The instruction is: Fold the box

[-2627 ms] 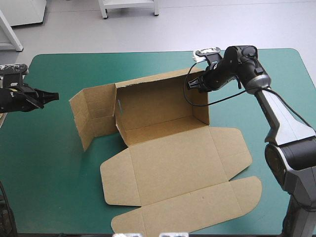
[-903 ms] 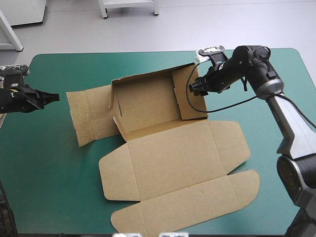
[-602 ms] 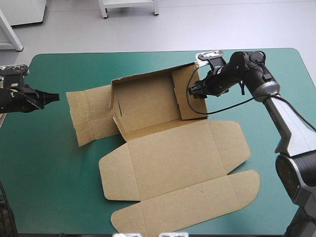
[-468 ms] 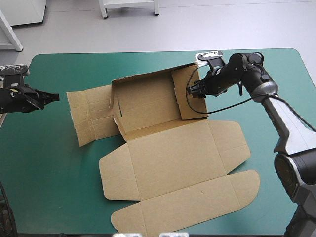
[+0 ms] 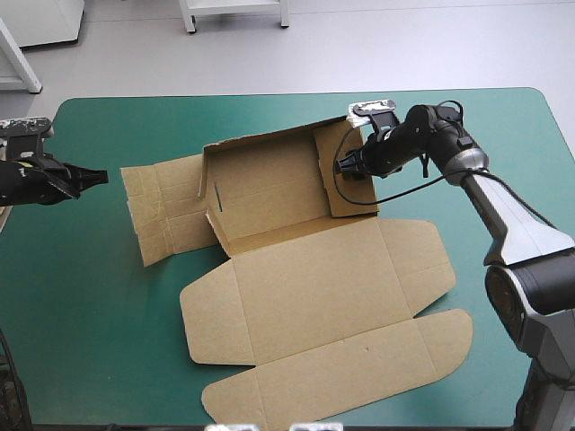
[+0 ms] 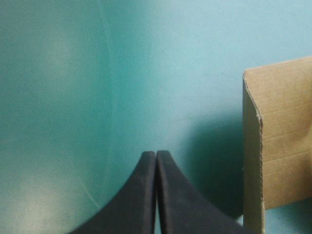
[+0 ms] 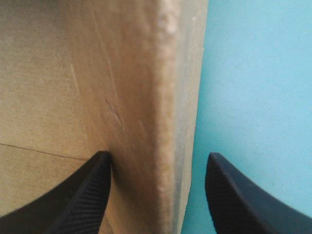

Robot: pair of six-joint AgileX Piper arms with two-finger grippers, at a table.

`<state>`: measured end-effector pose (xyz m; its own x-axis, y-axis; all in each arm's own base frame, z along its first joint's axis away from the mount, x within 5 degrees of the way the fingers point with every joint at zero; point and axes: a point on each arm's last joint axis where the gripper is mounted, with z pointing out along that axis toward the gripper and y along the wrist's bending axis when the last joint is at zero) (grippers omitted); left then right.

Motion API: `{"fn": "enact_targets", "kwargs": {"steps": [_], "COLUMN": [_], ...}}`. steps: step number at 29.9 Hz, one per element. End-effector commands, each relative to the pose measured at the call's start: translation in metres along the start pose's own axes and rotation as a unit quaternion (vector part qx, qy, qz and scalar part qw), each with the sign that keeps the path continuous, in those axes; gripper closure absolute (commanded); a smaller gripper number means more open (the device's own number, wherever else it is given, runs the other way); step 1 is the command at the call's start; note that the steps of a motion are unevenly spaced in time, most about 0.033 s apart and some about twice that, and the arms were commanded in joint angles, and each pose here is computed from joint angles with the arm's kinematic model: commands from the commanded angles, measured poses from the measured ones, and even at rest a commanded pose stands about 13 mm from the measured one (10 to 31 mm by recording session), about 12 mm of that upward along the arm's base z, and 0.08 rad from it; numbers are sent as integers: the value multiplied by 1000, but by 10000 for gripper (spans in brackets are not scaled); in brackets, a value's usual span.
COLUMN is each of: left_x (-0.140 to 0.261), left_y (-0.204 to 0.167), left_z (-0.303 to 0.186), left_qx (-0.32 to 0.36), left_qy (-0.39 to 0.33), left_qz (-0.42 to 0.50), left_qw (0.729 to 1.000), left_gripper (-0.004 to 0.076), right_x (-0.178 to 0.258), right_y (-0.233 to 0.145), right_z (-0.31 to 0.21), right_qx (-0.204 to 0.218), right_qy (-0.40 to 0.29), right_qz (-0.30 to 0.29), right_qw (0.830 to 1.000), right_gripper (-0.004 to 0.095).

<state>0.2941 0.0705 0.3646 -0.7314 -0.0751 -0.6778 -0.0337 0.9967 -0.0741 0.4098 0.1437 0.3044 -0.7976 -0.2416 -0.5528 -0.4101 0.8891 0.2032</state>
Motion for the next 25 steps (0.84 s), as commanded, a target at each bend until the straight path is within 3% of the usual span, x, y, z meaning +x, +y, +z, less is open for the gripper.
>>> {"fn": "enact_targets", "kwargs": {"steps": [1, 3, 6, 7, 13, 21, 25], "left_x": [-11, -11, -11, -11, -11, -11, -11], "left_y": [-2, -2, -3, -3, -3, -3, -3], "left_z": [-18, -18, -18, -18, -18, -18, -18], "left_qx": [-4, -4, -3, -3, 1, 1, 2], "left_qy": [-52, -52, -53, -52, -52, -51, -51], "left_qz": [-2, -2, -3, -2, -5, -5, -6], "left_qw": [999, 999, 999, 999, 999, 999, 999], "left_gripper": [733, 733, 733, 733, 733, 733, 733], "right_x": [-13, -13, -9, -7, 2, -10, -15], "right_y": [5, 3, 3, 3, -3, 13, 11], "right_z": [-23, -19, -17, -17, -30, -78, -73], "right_qx": [2, 2, 1, 3, 50, 34, 31], "right_qy": [-57, -53, -33, -23, 36, 31, 26], "right_qz": [-10, -9, -10, -12, 4, 1, 3], "right_qw": [998, 999, 999, 1000, 998, 999, 999], "right_gripper": [407, 522, 881, 921, 907, 907, 908]}}
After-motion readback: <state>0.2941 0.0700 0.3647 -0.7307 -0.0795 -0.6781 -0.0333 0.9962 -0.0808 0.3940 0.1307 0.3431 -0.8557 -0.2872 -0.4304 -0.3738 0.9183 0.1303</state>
